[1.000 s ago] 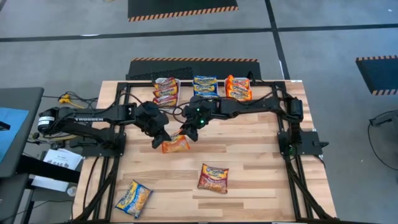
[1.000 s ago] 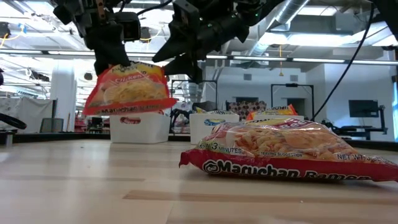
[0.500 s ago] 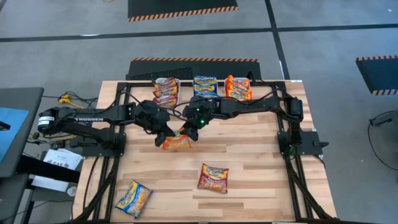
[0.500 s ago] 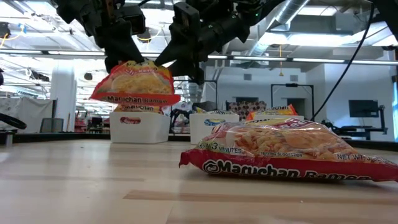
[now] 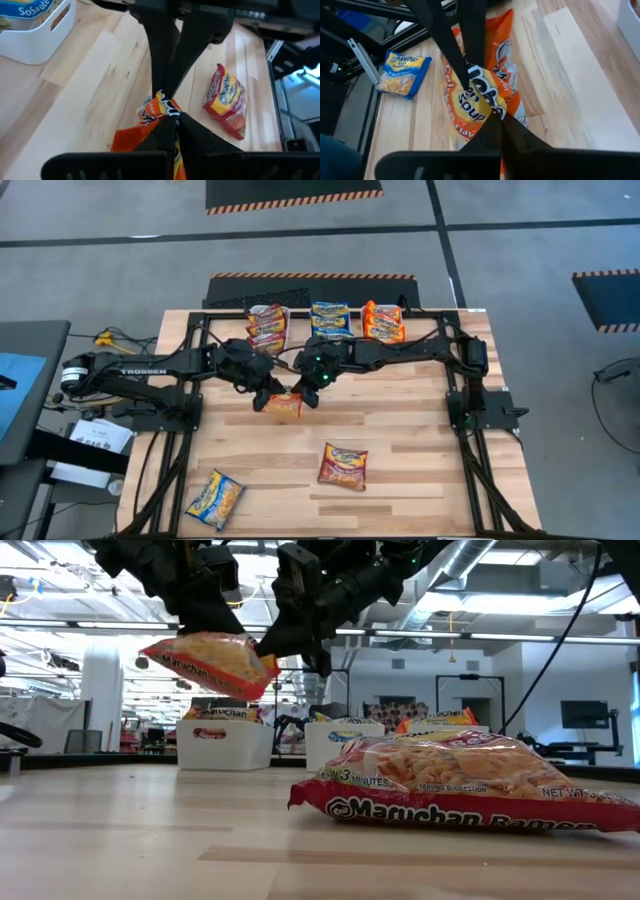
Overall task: Sort Maruchan noodles
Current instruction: Put the orange noodle pack into the top right white bin
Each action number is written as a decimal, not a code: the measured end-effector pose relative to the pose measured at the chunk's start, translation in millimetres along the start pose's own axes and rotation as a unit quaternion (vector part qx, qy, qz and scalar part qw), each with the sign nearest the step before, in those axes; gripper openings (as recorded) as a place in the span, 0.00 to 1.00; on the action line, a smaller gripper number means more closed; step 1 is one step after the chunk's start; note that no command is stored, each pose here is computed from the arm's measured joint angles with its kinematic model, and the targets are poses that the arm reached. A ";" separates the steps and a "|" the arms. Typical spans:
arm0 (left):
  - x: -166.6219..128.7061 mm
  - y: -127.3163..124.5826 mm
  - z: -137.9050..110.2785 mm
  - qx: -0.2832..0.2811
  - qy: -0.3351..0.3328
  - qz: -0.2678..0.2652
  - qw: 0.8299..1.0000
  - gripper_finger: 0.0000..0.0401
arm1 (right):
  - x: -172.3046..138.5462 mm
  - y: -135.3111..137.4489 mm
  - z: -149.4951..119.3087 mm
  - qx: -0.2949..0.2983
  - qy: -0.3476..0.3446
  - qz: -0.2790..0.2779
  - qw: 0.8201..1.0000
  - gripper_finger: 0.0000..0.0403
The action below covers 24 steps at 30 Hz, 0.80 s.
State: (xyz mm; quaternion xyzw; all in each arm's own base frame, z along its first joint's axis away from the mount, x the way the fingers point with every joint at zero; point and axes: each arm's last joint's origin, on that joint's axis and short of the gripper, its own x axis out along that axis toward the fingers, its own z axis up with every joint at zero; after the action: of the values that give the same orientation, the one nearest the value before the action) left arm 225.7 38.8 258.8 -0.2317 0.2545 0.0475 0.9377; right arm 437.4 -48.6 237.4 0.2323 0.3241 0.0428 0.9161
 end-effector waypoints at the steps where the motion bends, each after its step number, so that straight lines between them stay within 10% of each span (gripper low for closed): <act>1: -0.1 0.3 0.6 -0.009 -0.002 0.000 1.000 0.00 | -0.5 0.5 0.1 0.000 0.000 0.000 1.000 0.02; 24: -13.4 21.7 36.5 -0.059 -0.141 -0.032 0.988 0.31 | -49.5 7.3 22.9 -0.027 0.115 -0.140 0.983 0.01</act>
State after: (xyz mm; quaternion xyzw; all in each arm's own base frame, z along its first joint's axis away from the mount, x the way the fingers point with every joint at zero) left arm 226.2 75.1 284.4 -0.2854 0.1089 0.0648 0.9500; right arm 413.1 -62.5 284.8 0.1533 0.4554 -0.0509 0.8755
